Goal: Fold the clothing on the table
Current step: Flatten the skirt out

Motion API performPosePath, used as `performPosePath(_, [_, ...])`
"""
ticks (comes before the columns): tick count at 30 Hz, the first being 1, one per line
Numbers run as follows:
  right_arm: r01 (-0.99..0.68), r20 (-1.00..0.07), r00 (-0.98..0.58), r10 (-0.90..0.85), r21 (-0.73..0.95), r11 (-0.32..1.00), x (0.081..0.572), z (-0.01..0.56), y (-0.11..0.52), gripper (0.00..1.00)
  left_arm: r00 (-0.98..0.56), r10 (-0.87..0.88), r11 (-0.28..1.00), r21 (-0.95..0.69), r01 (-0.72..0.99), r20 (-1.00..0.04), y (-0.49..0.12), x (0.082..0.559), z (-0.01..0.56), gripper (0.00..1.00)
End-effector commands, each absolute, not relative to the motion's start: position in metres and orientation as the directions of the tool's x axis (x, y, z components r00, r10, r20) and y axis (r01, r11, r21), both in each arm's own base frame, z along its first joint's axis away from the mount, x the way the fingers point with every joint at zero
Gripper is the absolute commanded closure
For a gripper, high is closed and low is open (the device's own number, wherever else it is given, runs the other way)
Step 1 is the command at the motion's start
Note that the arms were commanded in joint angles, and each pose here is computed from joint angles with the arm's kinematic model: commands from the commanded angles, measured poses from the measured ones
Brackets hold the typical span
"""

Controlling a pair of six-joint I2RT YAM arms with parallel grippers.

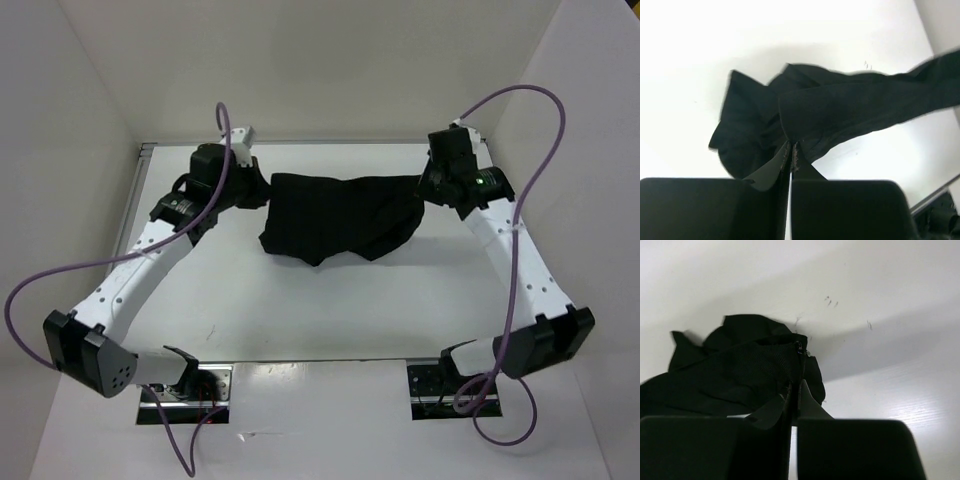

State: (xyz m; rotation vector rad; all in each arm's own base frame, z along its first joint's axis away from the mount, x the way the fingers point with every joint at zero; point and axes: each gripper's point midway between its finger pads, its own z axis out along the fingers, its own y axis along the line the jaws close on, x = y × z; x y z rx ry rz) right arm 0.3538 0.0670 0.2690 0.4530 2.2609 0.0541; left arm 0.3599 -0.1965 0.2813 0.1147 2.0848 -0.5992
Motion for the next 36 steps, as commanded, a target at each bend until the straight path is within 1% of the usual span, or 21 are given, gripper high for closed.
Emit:
performPosePath(1, [0.259, -0.817, -0.455, 0.354, 0.259, 0.93, 0.34, 0.322, 0.06, 1.0, -0.437, -0.253, 0.864, -0.405, 0.298, -0.863, -0.175, 0.351, 0.335, 1.0])
performPosePath(5, [0.155, -0.852, -0.406, 0.33, 0.291, 0.944, 0.326, 0.345, 0.066, 1.0, -0.428, -0.254, 0.847, -0.414, 0.335, -0.867, -0.171, 0.342, 0.346, 1.0])
performPosePath(9, [0.011, -0.863, -0.383, 0.329, 0.352, 0.936, 0.291, 0.364, 0.078, 1.0, -0.455, -0.259, 0.795, -0.455, 0.401, -0.852, -0.182, 0.322, 0.345, 1.0])
performPosePath(11, [-0.036, -0.877, -0.349, 0.329, 0.363, 0.931, 0.274, 0.376, 0.078, 1.0, -0.408, -0.295, 0.766, -0.469, 0.439, -0.864, -0.178, 0.301, 0.365, 1.0])
performPosePath(12, [-0.077, -0.897, -0.285, 0.337, 0.372, 0.925, 0.252, 0.396, 0.073, 1.0, -0.39, -0.302, 0.763, -0.466, 0.448, -0.87, -0.175, 0.293, 0.37, 1.0])
performPosePath(15, [-0.133, -0.92, -0.186, 0.345, 0.371, 0.919, 0.214, 0.424, 0.063, 1.0, -0.297, -0.348, 0.748, -0.454, 0.483, -0.889, -0.16, 0.256, 0.411, 1.0])
performPosePath(17, [-0.145, -0.926, -0.16, 0.342, 0.365, 0.92, 0.201, 0.439, 0.059, 1.0, -0.248, -0.356, 0.744, -0.434, 0.508, -0.901, -0.154, 0.242, 0.435, 1.0])
performPosePath(18, [-0.158, -0.93, -0.158, 0.333, 0.356, 0.921, 0.196, 0.442, 0.059, 1.0, -0.259, -0.352, 0.746, -0.437, 0.503, -0.899, -0.153, 0.239, 0.436, 1.0])
performPosePath(20, [-0.164, -0.928, -0.176, 0.328, 0.356, 0.92, 0.201, 0.445, 0.063, 1.0, -0.241, -0.359, 0.743, -0.432, 0.511, -0.902, -0.15, 0.232, 0.45, 1.0])
performPosePath(23, [-0.153, -0.918, -0.228, 0.324, 0.363, 0.919, 0.222, 0.434, 0.071, 1.0, -0.273, -0.343, 0.78, -0.435, 0.45, -0.899, -0.147, 0.247, 0.438, 1.0])
performPosePath(24, [-0.146, -0.916, -0.244, 0.32, 0.361, 0.921, 0.233, 0.429, 0.074, 1.0, -0.31, -0.331, 0.794, -0.44, 0.419, -0.891, -0.15, 0.262, 0.429, 1.0])
performPosePath(25, [-0.142, -0.907, -0.273, 0.322, 0.369, 0.919, 0.244, 0.421, 0.08, 1.0, -0.336, -0.31, 0.817, -0.43, 0.385, -0.889, -0.149, 0.275, 0.415, 1.0])
performPosePath(26, [-0.135, -0.884, -0.347, 0.312, 0.376, 0.917, 0.265, 0.399, 0.091, 1.0, -0.35, -0.294, 0.828, -0.42, 0.371, -0.89, -0.151, 0.286, 0.409, 1.0])
performPosePath(27, [-0.14, -0.88, -0.361, 0.308, 0.377, 0.915, 0.279, 0.393, 0.097, 1.0, -0.433, -0.263, 0.848, -0.421, 0.323, -0.862, -0.158, 0.31, 0.377, 1.0])
performPosePath(29, [-0.117, -0.842, -0.454, 0.292, 0.381, 0.917, 0.314, 0.357, 0.112, 1.0, -0.473, -0.243, 0.875, -0.402, 0.269, -0.847, -0.158, 0.337, 0.354, 1.0])
performPosePath(30, [-0.116, -0.832, -0.476, 0.286, 0.381, 0.917, 0.328, 0.345, 0.118, 1.0, -0.515, -0.221, 0.888, -0.389, 0.245, -0.828, -0.163, 0.363, 0.328, 1.0])
performPosePath(31, [-0.097, -0.822, -0.493, 0.285, 0.378, 0.921, 0.342, 0.334, 0.118, 1.0, -0.534, -0.218, 0.897, -0.383, 0.219, -0.816, -0.162, 0.377, 0.313, 1.0])
performPosePath(32, [-0.077, -0.787, -0.556, 0.267, 0.369, 0.926, 0.363, 0.304, 0.126, 1.0, -0.536, -0.216, 0.906, -0.372, 0.202, -0.816, -0.157, 0.393, 0.307, 1.0])
performPosePath(33, [-0.059, -0.774, -0.575, 0.266, 0.364, 0.93, 0.375, 0.291, 0.126, 1.0, -0.583, -0.208, 0.915, -0.367, 0.168, -0.785, -0.159, 0.418, 0.274, 1.0])
performPosePath(35, [-0.042, -0.761, -0.591, 0.267, 0.359, 0.932, 0.401, 0.271, 0.129, 1.0, -0.617, -0.204, 0.919, -0.366, 0.147, -0.76, -0.156, 0.443, 0.248, 1.0])
performPosePath(36, [-0.012, -0.728, -0.634, 0.261, 0.346, 0.938, 0.417, 0.243, 0.129, 1.0, -0.648, -0.196, 0.923, -0.362, 0.132, -0.736, -0.161, 0.462, 0.224, 1.0])
